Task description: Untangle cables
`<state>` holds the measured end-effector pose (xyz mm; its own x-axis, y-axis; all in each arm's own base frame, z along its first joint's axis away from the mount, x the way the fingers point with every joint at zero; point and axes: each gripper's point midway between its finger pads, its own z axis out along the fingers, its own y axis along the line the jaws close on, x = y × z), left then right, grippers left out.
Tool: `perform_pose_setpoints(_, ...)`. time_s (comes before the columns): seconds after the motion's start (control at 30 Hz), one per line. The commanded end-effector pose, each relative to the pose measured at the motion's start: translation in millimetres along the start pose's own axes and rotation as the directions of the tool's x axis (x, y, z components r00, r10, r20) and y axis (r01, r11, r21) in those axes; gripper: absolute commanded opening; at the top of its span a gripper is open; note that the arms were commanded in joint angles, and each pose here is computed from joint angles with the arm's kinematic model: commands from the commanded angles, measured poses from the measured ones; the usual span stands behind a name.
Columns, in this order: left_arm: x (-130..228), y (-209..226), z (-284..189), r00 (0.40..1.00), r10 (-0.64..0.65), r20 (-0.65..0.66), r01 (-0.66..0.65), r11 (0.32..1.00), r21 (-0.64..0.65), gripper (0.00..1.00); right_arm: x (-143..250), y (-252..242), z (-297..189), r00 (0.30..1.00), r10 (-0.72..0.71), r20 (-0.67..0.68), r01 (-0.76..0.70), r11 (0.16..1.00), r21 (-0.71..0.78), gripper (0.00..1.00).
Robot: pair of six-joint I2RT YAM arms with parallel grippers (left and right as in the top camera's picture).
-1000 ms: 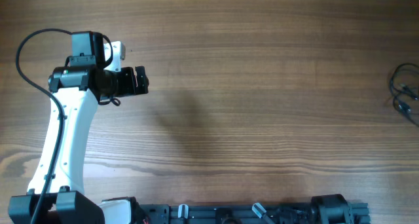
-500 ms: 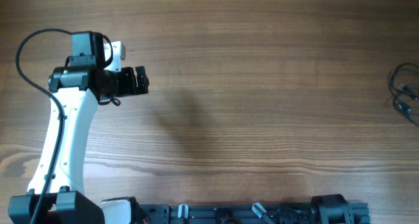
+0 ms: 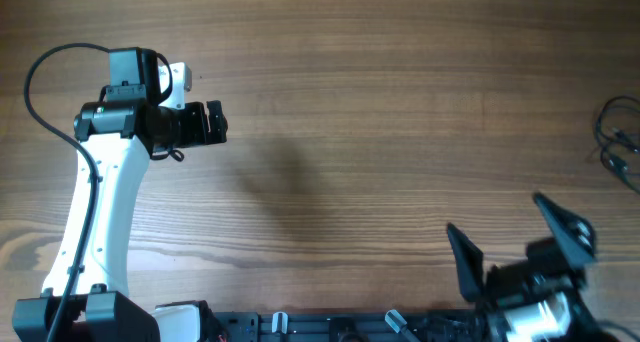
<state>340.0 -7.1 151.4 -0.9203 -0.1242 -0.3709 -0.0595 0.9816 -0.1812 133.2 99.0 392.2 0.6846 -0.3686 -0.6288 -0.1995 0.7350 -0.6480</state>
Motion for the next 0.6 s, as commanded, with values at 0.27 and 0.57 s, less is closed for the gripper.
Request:
perform_pose_setpoints(0.27, 1.9, 0.2, 2.7, 1.0, 0.009, -0.011, -0.009, 1.0, 0.01, 1.0, 183.0, 30.1, -32.7, 0.749, 0.545, -0.376, -0.4, 0.825, 0.399, 1.0)
perform_pose_setpoints(0.57, 2.1, 0.2, 2.7, 1.0, 0.009, -0.012, -0.009, 1.0, 0.01, 1.0, 231.5, 56.2, -60.2, 0.618, 0.597, -0.512, -0.381, 0.797, 0.469, 1.0)
